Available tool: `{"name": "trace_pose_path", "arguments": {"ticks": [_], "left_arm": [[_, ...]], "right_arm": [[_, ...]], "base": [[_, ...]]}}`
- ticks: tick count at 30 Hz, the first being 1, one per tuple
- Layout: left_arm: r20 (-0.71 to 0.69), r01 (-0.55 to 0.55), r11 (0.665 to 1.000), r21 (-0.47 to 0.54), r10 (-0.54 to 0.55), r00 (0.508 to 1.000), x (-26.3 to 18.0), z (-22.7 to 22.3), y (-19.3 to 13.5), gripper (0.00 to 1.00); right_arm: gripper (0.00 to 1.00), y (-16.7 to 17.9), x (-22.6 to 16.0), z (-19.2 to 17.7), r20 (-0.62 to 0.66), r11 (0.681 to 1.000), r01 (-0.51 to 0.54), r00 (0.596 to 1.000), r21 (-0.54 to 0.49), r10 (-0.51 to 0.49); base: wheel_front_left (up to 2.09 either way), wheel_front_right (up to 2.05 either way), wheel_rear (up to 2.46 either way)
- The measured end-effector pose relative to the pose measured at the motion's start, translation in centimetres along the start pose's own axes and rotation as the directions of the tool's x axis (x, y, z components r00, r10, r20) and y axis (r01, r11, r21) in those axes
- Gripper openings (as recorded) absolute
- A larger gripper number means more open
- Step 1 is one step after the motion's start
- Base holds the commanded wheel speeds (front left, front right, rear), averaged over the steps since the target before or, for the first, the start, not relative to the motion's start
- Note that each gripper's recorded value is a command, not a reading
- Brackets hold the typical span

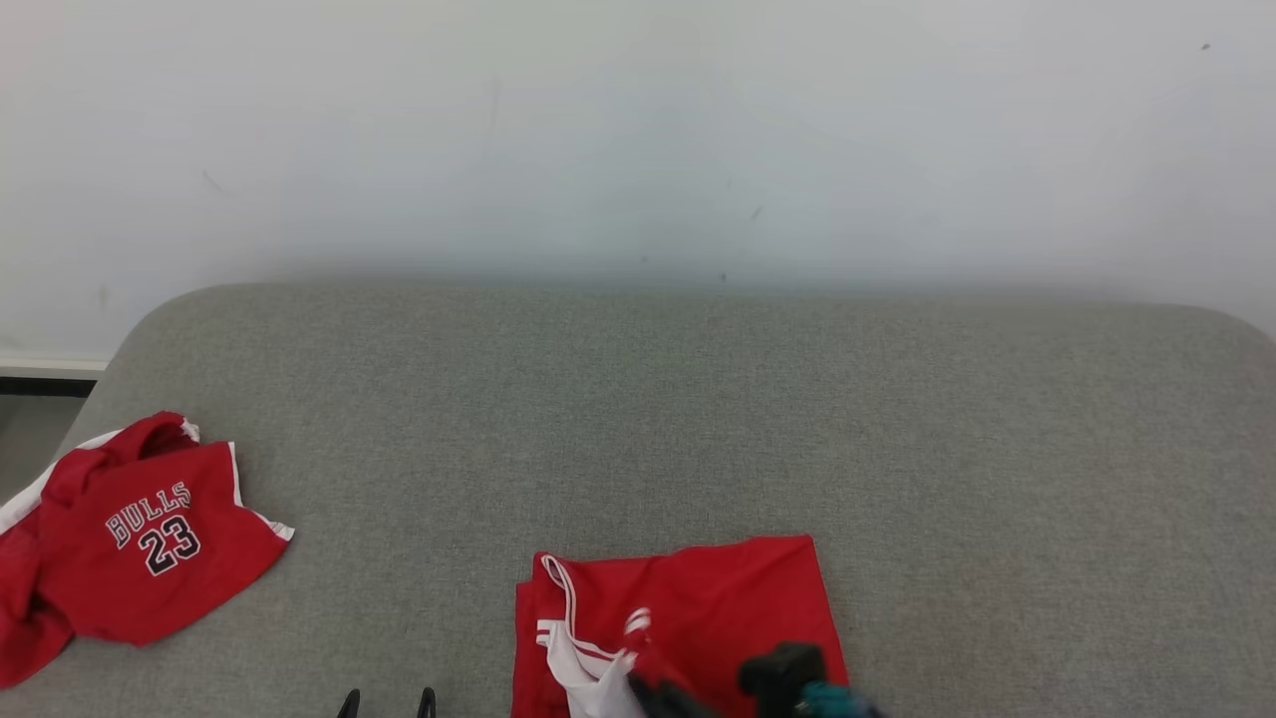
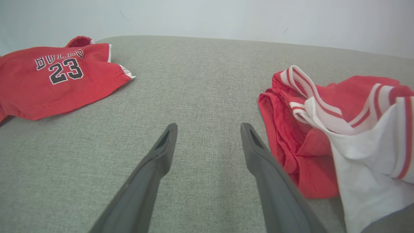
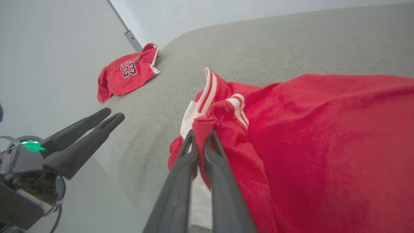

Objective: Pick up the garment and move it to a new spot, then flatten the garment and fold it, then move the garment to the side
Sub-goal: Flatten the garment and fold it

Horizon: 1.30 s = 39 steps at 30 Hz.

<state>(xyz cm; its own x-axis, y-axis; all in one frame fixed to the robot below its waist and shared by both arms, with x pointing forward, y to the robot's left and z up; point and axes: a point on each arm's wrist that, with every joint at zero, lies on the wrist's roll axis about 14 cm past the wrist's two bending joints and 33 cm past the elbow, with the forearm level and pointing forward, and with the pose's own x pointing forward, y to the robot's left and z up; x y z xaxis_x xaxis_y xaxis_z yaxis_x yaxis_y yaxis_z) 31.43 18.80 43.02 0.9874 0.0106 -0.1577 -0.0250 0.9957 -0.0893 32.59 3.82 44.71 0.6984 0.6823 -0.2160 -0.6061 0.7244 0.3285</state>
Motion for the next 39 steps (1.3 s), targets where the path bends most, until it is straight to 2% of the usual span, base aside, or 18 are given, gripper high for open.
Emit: {"name": "trace_pose_path", "arguments": {"ticks": [3,4,5,8,11,14,15,18,23,29,35,39], "left_arm": [[-0.004,-0.001,1.000,-0.002,0.001,1.000,0.0,-0.1,0.0,1.00],[-0.005,-0.002,1.000,-0.002,0.002,1.000,0.1,-0.1,0.1,1.00],[-0.006,-0.001,1.000,-0.002,0.001,1.000,0.1,-0.1,0.0,1.00],[-0.005,-0.001,1.000,-0.002,0.001,1.000,0.3,-0.1,-0.1,1.00],[-0.004,0.005,1.000,-0.001,-0.005,1.000,0.5,0.0,-0.3,1.00],[-0.001,0.010,1.000,0.000,-0.010,1.000,0.6,0.1,-0.4,1.00],[-0.001,0.010,1.000,0.000,-0.010,1.000,0.6,0.1,-0.4,1.00],[0.002,0.017,1.000,0.002,-0.017,1.000,0.8,0.3,-0.6,1.00],[0.020,0.021,1.000,0.008,-0.021,1.000,1.1,0.8,-0.8,1.00],[0.045,0.033,0.999,0.025,-0.034,0.998,1.5,1.7,-1.1,1.00],[0.062,0.043,0.998,0.036,-0.045,0.997,1.6,2.2,-1.4,1.00],[0.067,0.046,0.998,0.043,-0.049,0.997,1.4,2.3,-1.4,1.00]], "right_arm": [[0.00,3.2,0.1,-1.0,-0.050,0.996,-0.093,0.994,0.006,0.094],[0.39,3.9,0.1,-1.1,-0.056,0.993,-0.116,0.992,0.009,0.116],[1.00,4.4,0.0,-1.0,-0.054,0.991,-0.130,0.990,0.017,0.131],[1.00,4.0,0.0,0.1,-0.014,0.991,-0.131,0.991,0.022,0.131],[1.00,2.4,-0.3,1.2,0.035,0.996,-0.092,0.995,0.020,0.091],[1.00,-0.4,-0.6,2.5,0.103,1.000,-0.010,0.995,-0.002,0.010],[1.00,-0.4,-0.6,2.5,0.103,1.000,-0.010,0.995,-0.002,0.010],[1.00,-4.5,-1.6,4.0,0.173,0.993,0.115,0.979,-0.029,-0.108],[1.00,-9.1,-3.6,5.6,0.250,0.959,0.279,0.933,-0.055,-0.257],[1.00,-13.1,-7.1,6.5,0.312,0.897,0.440,0.860,-0.052,-0.403],[1.00,-15.3,-10.5,5.4,0.316,0.840,0.543,0.801,-0.023,-0.509],[1.00,-15.4,-11.6,4.9,0.318,0.826,0.564,0.785,-0.013,-0.531]], "base": [[0.00,0.00,0.00],[0.00,0.00,0.00],[0.00,0.00,0.00],[0.00,0.00,0.00],[0.00,0.00,0.00],[0.00,0.00,0.00],[0.00,0.00,0.00],[0.00,0.00,0.00],[0.00,0.00,0.00],[0.00,0.00,0.00],[0.00,0.00,0.00],[0.00,0.00,0.00]]}}
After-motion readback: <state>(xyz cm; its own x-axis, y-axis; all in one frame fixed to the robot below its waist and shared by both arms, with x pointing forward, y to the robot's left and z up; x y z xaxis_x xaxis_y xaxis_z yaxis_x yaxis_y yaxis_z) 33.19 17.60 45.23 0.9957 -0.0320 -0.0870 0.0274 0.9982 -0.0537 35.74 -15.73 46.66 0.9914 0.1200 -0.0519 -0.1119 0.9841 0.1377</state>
